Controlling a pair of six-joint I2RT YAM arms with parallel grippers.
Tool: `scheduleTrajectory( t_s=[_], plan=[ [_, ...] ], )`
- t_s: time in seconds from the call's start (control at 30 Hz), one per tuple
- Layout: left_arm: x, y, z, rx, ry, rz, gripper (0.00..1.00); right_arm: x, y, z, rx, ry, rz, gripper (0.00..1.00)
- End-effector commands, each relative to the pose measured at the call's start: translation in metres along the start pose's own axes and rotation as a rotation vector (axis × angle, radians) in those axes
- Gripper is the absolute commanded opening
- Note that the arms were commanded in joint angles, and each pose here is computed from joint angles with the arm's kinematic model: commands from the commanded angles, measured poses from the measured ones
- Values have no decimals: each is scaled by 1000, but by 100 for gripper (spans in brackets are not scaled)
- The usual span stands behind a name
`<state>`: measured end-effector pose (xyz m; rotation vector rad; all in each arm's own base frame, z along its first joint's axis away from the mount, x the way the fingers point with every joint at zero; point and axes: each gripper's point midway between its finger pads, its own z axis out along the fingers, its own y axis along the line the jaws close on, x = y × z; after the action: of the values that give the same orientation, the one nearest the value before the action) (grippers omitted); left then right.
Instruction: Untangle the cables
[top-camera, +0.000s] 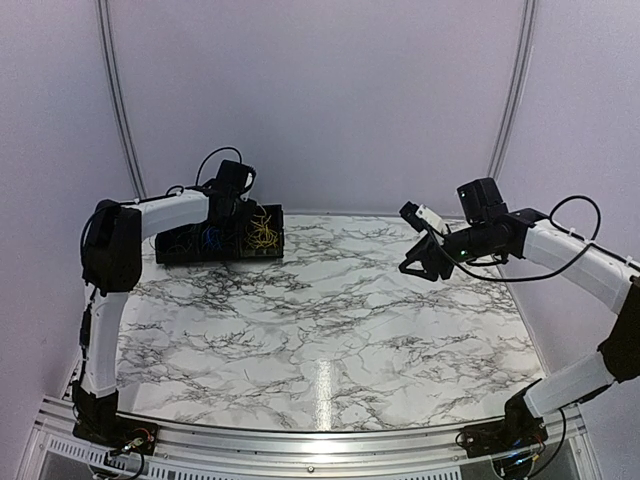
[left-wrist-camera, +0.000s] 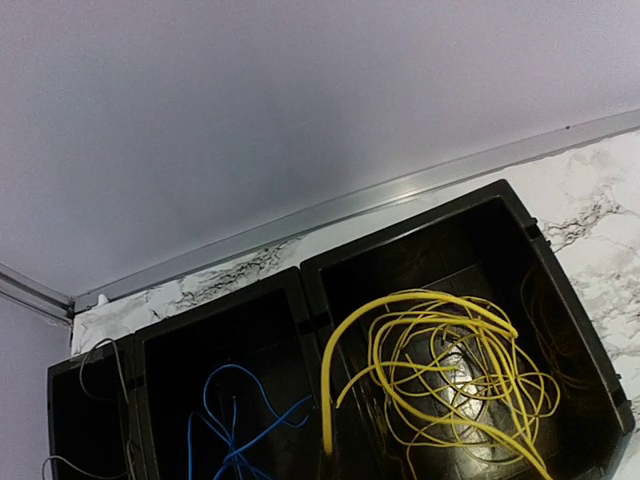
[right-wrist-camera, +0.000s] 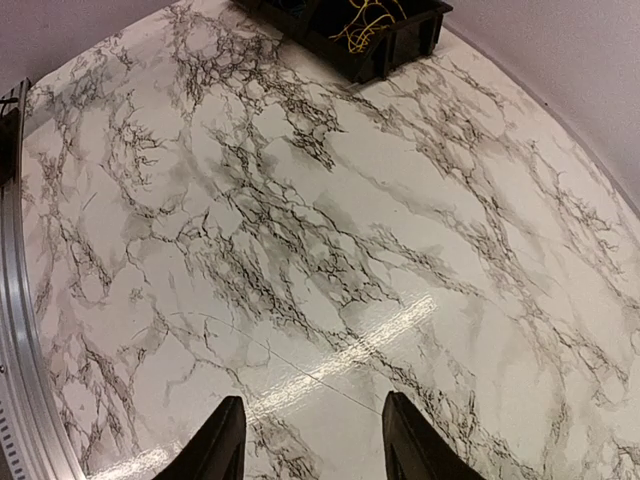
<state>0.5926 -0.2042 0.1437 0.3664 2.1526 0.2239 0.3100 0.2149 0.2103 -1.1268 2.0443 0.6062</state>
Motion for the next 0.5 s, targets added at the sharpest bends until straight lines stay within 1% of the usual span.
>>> scheduleTrajectory(
  t_s=[0.0, 0.1, 0.2, 0.37, 0.47],
  plan=[
    [5, -10, 16, 59, -4, -68, 0, 3, -3, -3, 16, 8, 6, 47],
    [9, -20, 17, 111, 0, -84, 0, 2, -5, -1, 17, 6, 6, 47],
    [9, -26, 15, 151, -4, -95, 13, 0, -6, 0, 16, 1, 5, 48],
    [-9, -27, -1, 197, -44, -121, 22, -1, -6, 0, 14, -9, 2, 48],
    [-29, -20, -20, 208, -88, -137, 30, -5, -6, -1, 17, -21, -9, 49]
  ],
)
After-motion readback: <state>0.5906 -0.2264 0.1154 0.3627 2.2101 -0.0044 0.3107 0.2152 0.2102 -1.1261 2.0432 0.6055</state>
